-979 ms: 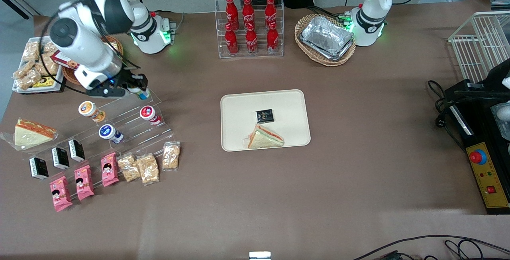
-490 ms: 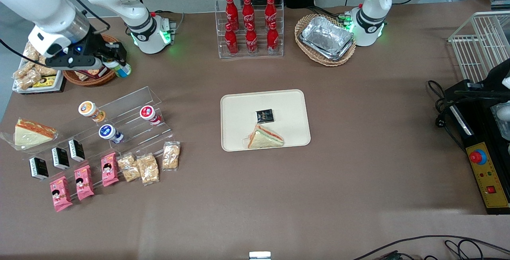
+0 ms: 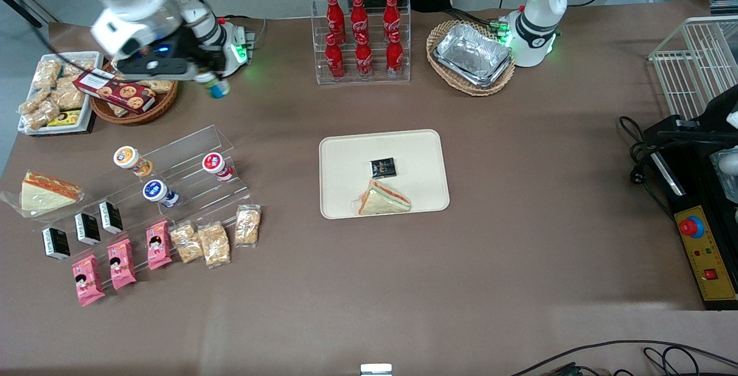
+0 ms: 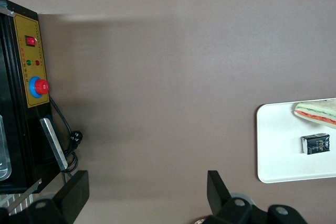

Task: Place green gum on tray
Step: 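Lift the green cup up off the rack with the right gripper, then carry the green cup over the cream tray beside the black packet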

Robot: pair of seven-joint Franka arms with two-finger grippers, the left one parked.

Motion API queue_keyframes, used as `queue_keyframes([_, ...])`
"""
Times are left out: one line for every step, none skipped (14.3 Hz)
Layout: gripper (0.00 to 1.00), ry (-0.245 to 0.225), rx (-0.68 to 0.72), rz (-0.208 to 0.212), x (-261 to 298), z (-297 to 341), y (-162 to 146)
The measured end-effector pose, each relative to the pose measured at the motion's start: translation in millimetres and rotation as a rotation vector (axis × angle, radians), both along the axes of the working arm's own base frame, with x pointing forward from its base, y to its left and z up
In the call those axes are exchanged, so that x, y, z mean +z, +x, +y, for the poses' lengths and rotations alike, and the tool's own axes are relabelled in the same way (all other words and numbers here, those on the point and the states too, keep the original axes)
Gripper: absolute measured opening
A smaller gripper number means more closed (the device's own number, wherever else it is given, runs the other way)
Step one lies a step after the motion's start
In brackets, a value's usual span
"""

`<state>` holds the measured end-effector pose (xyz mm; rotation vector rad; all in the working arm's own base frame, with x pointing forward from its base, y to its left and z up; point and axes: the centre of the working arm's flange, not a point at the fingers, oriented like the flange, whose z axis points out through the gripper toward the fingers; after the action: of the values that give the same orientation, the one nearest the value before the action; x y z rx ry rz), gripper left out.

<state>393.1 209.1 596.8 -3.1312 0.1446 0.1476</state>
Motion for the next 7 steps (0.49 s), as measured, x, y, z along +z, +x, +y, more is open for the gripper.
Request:
queue_keyframes([0.59,-0.009,-0.023,0.005,-1.8,23.2,-3.1])
queue_keyframes([0.59,-0.018,-0.042,0.011,-5.3,44.4,-5.2])
queue_keyframes([0.59,-0.026,-0.058,0.016,-11.2,64.6,-5.9])
queue_keyframes([0.59,-0.028,-0.071,0.013,-18.8,83.4,-5.0])
queue_keyframes([0.59,-0.025,-0.083,0.006,-28.9,101.3,-3.0])
queue_keyframes([0.59,-0.023,-0.088,0.001,-41.7,117.9,-0.6])
queue_keyframes([0.59,-0.021,-0.09,-0.002,-57.2,134.0,2.3])
